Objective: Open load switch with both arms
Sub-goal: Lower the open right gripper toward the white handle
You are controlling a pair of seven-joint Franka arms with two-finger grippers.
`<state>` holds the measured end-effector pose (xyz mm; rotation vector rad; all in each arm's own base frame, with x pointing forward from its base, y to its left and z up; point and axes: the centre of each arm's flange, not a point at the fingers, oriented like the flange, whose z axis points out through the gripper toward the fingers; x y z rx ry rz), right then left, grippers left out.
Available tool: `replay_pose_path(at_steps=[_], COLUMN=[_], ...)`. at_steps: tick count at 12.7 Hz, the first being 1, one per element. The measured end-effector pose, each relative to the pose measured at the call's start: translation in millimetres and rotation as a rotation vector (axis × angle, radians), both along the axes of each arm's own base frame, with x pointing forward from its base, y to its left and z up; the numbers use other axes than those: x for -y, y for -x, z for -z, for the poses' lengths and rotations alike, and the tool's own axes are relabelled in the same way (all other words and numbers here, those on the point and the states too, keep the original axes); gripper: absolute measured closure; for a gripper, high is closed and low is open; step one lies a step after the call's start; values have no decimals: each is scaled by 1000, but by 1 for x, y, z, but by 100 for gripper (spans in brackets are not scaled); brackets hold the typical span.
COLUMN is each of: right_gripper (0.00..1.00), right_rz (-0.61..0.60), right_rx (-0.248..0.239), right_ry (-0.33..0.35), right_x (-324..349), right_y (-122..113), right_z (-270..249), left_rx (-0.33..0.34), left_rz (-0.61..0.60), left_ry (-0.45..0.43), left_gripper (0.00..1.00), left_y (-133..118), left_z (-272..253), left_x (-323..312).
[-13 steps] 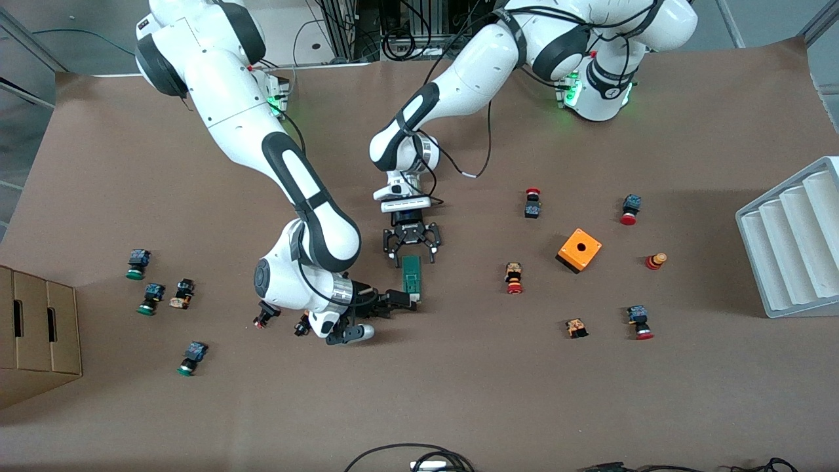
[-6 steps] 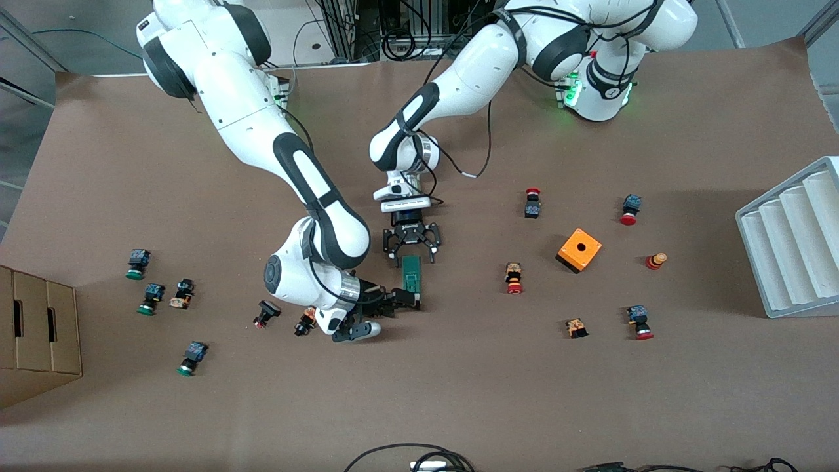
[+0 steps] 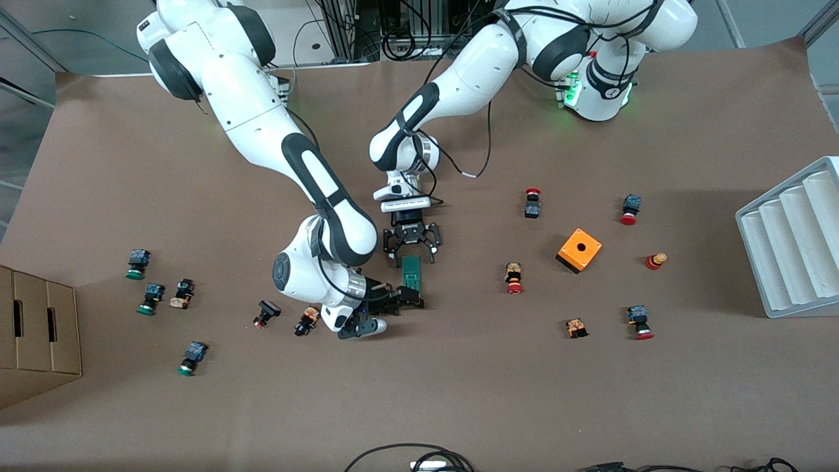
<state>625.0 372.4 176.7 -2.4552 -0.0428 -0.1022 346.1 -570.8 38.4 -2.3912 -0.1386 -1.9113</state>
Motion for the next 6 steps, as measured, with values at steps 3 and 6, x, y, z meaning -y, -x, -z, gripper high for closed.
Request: replay_pose_path(at_steps=[3, 6], right_gripper=[12, 15], right_rz=[-2, 1], right_rx=[6, 13], right_ry=[2, 6], right_x=[-4, -5], right_y=[2, 2], right_z=[-1, 0], left_rx=[0, 0], left_rz=[0, 0], left_ry=[0, 0], left_gripper=[0, 0], left_y=[0, 0], left_z=[0, 0], left_x=[0, 0])
